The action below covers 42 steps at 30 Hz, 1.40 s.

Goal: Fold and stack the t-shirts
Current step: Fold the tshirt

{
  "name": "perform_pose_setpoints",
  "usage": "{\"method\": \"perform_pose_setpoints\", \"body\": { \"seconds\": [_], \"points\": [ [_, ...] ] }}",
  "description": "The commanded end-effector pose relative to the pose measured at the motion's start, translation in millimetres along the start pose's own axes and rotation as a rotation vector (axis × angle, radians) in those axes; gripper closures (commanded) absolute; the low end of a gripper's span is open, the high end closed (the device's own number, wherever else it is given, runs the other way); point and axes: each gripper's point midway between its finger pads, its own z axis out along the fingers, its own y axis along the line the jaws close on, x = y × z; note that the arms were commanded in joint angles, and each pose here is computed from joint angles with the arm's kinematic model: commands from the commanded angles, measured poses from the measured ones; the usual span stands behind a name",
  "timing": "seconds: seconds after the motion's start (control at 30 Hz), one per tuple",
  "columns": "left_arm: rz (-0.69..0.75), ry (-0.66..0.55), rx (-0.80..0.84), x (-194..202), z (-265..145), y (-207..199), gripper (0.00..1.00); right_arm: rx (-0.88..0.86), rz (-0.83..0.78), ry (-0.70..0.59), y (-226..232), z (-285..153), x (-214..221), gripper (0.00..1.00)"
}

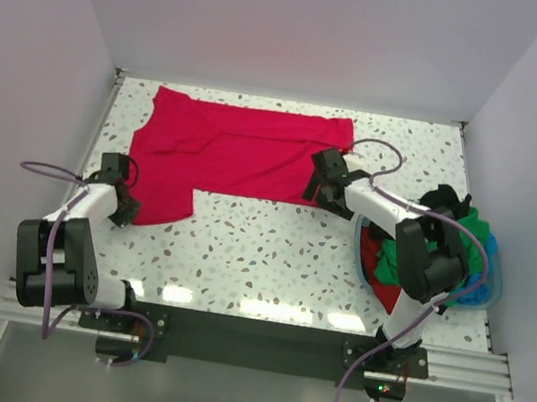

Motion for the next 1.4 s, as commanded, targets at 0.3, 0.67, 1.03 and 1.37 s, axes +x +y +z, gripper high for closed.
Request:
{"method": "perform_pose_setpoints", "body": {
  "seconds": [0.3, 0.67, 1.03, 1.37],
  "points": [
    [0.002, -0.053, 0.038, -16.5, -9.8, -7.8, 1.00, 0.030, 0.294, -0.124, -17.6, 20.7, -22.8, 0.14],
    [0.000, -0.063, 0.038, -20.5, -14.3, -8.8, 1.00, 0.017, 0.324, -0.113, -23.1, 43.8, -17.8, 0.22],
    [-0.007, -0.067, 0.095, -25.6, -26.1, -18.7, 1.00, 0.008, 0.333, -0.128, -25.7, 38.4, -18.9, 0.75],
    [-0.002, -0.042, 0.229, -37.7, -38.8, -56.1, 1.00, 0.013, 0.277, -0.158, -22.4, 21.1, -43.0, 0.99]
  ]
}}
